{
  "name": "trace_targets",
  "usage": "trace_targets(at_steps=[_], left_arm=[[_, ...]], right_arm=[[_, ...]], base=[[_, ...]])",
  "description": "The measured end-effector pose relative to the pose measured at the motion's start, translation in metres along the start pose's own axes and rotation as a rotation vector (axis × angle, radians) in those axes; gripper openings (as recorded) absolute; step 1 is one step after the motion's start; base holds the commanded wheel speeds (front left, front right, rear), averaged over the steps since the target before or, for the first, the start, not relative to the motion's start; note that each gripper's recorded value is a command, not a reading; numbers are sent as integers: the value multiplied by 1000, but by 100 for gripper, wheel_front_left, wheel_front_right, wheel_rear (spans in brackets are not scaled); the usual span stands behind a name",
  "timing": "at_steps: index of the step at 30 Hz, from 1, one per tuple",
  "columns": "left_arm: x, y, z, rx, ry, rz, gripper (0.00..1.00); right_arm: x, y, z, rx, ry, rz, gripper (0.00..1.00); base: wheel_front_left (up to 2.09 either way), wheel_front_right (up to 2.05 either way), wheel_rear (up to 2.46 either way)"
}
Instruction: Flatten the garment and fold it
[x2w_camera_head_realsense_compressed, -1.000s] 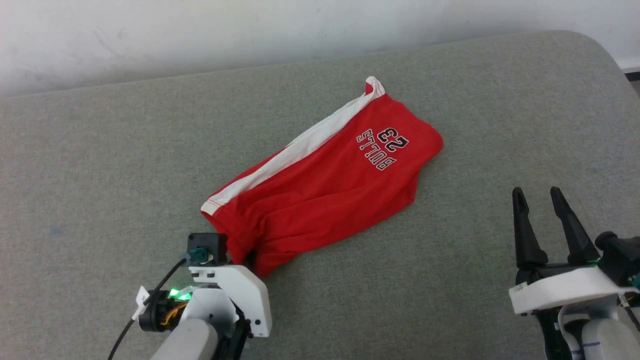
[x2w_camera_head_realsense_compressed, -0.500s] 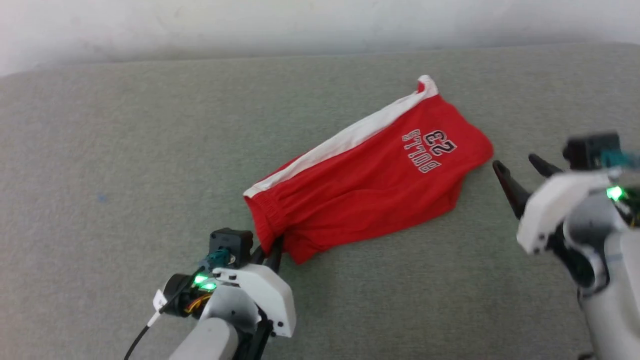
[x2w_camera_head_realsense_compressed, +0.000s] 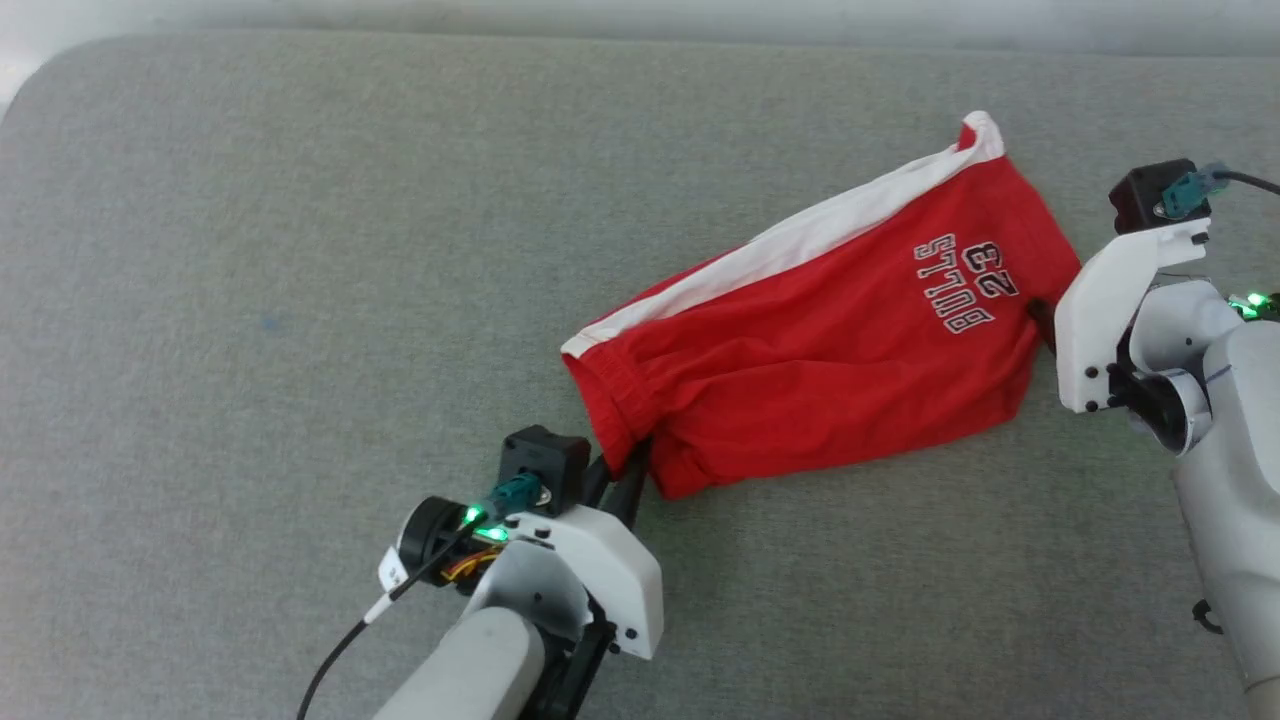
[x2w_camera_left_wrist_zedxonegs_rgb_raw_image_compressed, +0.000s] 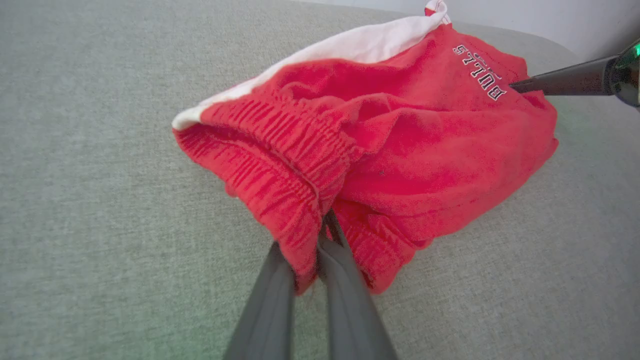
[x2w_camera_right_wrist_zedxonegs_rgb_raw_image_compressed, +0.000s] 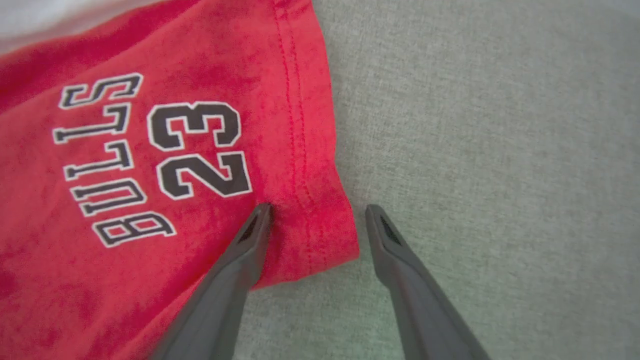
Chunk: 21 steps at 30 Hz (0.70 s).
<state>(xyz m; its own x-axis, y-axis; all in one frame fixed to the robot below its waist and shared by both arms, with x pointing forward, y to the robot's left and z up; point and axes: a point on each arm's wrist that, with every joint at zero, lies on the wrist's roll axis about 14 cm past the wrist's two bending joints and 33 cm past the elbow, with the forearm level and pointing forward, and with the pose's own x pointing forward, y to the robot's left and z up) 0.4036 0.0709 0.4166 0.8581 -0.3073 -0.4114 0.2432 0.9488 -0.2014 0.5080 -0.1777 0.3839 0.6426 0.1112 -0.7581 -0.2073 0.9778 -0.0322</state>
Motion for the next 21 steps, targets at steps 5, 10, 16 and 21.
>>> trace_targets(at_steps=[5, 10, 16, 21], left_arm=[[3, 4, -8, -1, 21, 7, 0], [3, 7, -13, 1, 30, 14, 0], [1, 7, -10, 16, 20, 9, 0], [-5, 10, -2, 26, -2, 15, 0]], right_arm=[[16, 12, 0, -65, 39, 21, 81], [21, 21, 1, -98, 31, 51, 0], [12, 20, 6, -63, -38, 62, 0], [-4, 17, 0, -28, -91, 71, 0]], base=[[0, 0, 0], [0, 0, 0], [0, 0, 0], [0, 0, 0]])
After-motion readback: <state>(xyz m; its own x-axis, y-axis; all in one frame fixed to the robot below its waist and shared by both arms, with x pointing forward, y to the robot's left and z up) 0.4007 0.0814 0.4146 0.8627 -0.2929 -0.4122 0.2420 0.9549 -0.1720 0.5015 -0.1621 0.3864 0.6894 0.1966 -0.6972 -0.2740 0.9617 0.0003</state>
